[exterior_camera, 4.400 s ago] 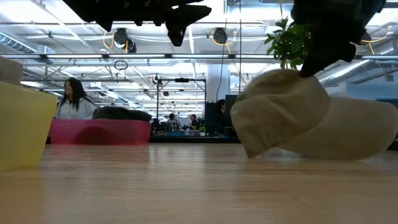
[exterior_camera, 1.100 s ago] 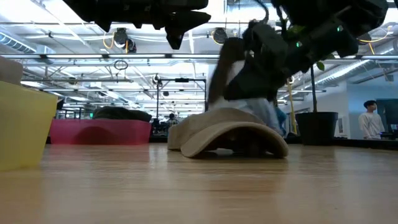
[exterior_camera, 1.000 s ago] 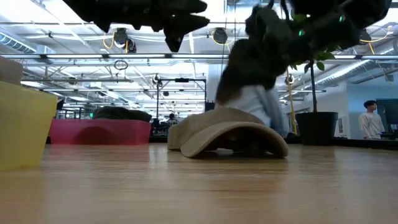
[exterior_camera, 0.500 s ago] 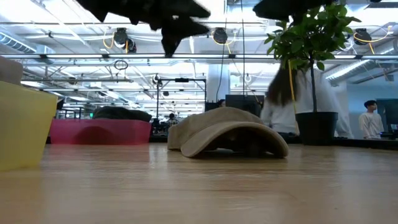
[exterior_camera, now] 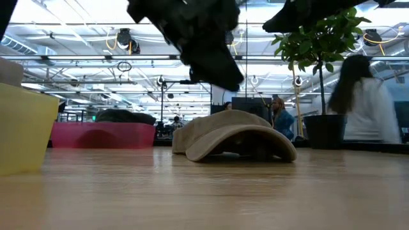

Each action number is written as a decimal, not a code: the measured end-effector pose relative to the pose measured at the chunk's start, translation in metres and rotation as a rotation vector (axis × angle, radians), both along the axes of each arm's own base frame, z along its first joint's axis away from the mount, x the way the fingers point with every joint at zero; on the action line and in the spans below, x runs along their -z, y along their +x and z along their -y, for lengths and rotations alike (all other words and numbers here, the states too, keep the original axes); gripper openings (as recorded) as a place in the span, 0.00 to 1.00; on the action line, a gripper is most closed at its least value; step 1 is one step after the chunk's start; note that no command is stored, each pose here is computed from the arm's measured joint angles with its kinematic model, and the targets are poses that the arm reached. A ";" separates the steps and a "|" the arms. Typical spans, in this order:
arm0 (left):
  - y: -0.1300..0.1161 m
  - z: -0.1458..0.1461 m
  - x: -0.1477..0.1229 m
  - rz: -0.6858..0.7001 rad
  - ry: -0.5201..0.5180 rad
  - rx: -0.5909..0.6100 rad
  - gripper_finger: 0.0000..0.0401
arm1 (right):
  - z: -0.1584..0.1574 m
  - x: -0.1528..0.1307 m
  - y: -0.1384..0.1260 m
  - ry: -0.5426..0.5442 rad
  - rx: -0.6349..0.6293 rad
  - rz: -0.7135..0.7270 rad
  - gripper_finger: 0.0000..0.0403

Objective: Pick & Place hat
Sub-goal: Put the brown cap into the yellow bin

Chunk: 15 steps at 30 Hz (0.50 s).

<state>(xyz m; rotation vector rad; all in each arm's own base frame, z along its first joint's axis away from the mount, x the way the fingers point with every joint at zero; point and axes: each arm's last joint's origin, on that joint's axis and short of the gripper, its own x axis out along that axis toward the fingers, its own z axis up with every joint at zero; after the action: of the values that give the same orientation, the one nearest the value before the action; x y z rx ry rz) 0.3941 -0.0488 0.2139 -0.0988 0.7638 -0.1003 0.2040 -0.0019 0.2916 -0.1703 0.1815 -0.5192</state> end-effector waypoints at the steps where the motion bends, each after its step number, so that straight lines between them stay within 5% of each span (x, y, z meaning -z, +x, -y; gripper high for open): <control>1: 0.005 0.001 0.004 -0.010 0.001 0.002 0.37 | 0.000 0.000 0.000 0.000 -0.002 -0.003 0.26; 15: 0.023 -0.010 0.020 -0.139 0.104 -0.129 0.56 | 0.000 0.002 0.000 -0.008 -0.002 -0.025 0.25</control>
<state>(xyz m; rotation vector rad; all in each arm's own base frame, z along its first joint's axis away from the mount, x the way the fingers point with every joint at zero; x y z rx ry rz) 0.4173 -0.0391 0.1941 -0.0565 0.8974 0.0690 0.2036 -0.0015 0.2897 -0.1845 0.2032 -0.5157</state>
